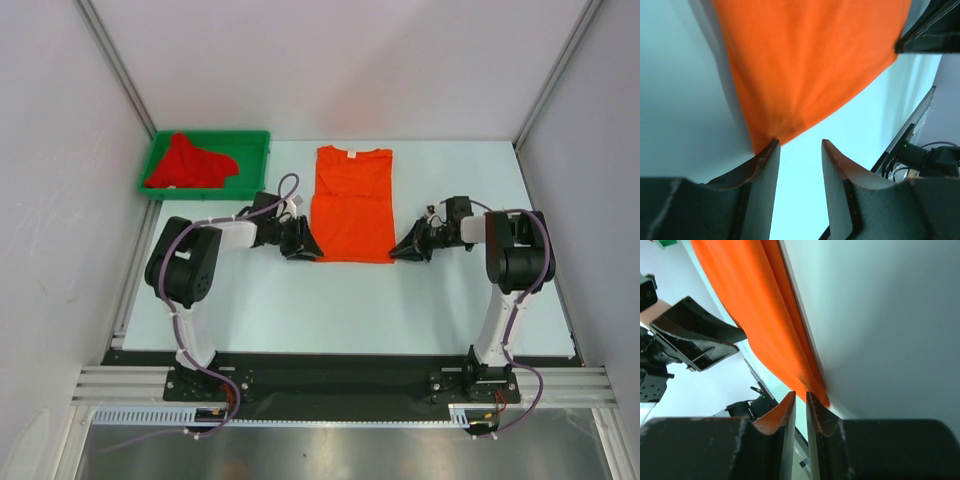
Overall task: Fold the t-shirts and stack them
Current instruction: Fold the tshirt
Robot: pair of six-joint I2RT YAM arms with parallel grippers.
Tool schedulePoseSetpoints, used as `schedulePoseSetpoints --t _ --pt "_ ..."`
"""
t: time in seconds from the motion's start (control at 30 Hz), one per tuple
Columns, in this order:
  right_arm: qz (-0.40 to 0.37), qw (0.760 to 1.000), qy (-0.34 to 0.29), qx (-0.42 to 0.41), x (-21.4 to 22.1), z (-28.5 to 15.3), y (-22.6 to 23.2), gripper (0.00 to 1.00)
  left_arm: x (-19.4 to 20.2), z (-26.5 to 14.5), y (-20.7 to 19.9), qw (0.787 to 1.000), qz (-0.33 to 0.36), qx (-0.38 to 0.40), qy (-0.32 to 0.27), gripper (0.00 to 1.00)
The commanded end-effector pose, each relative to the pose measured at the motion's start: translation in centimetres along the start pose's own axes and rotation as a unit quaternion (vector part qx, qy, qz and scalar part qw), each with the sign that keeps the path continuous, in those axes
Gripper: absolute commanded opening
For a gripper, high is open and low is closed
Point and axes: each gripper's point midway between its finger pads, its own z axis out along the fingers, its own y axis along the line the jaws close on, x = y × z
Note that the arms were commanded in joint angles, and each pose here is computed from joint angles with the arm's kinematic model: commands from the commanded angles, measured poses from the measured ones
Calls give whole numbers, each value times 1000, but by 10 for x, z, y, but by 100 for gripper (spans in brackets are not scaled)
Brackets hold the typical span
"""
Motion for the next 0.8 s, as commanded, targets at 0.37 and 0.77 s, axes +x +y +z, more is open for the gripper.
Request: schedulePoseSetpoints --t 0.37,0.77 --pt "-56 995 -65 -54 -93 11 88 24 -117 4 -65 989 23 102 -108 46" --pt "-7 988 -119 -96 -170 60 73 24 -194 52 -18 974 -69 110 -184 45"
